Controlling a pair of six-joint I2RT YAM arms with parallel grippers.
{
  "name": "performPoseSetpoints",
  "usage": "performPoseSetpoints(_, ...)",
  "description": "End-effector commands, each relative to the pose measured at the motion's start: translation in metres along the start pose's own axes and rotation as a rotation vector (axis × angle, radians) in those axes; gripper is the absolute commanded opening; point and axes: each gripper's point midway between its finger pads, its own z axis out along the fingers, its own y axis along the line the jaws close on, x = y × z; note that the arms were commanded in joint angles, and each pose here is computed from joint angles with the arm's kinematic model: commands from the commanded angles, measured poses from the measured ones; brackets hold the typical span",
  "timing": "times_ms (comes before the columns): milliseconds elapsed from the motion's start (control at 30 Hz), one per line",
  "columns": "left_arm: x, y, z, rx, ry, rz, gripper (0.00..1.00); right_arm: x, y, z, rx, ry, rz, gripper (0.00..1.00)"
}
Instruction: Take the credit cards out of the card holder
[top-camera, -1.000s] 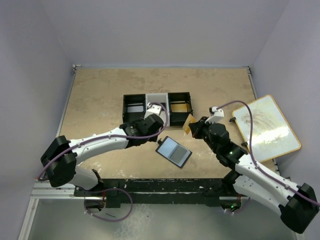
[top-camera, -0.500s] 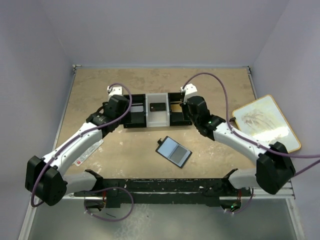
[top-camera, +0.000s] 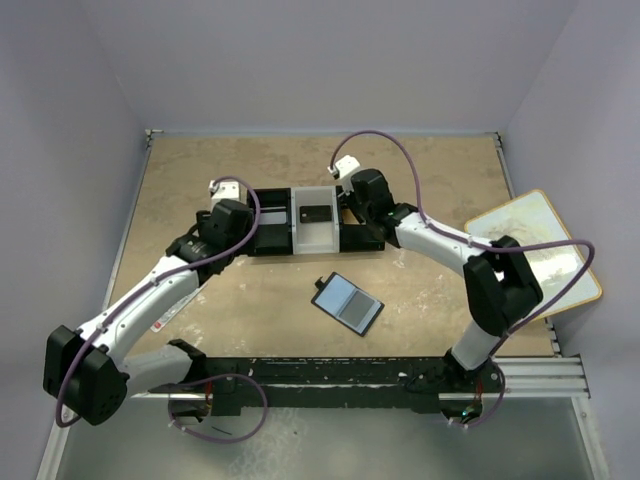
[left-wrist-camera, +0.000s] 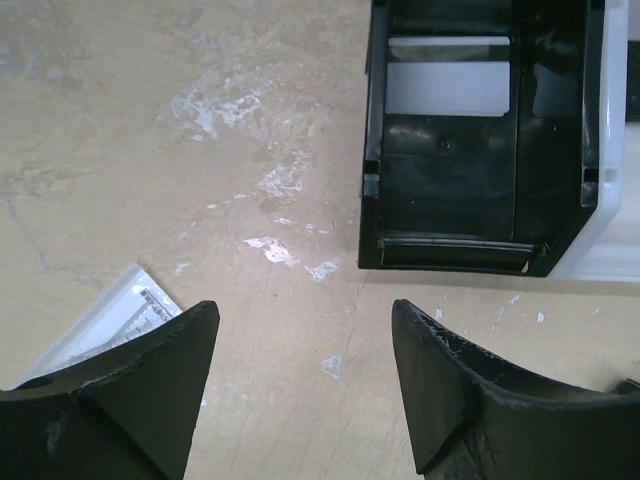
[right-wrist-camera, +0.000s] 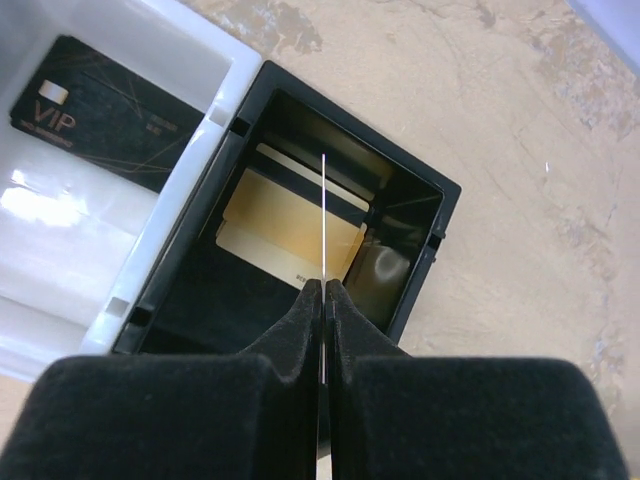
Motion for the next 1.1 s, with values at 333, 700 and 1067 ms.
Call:
performPoseSetpoints(333, -0.026, 0.022, -0.011, -0.095, -0.11, -0.04, 0.7, 0.005, -0.022, 0.042, 0.054, 0.041, -0.267, 0.0)
performPoseSetpoints(700, -0.024, 0.022, -0.01, -0.098, -0.105, -0.037, 0.71, 0.011, -0.002, 0.064, -0.04, 0.044, -0.311, 0.03)
performPoseSetpoints(1067, -0.022, 0.02, -0.007, -0.095, -0.093, -0.028, 0.71, 0.023, 0.01, 0.066, -0.148, 0.065, -0.338, 0.09)
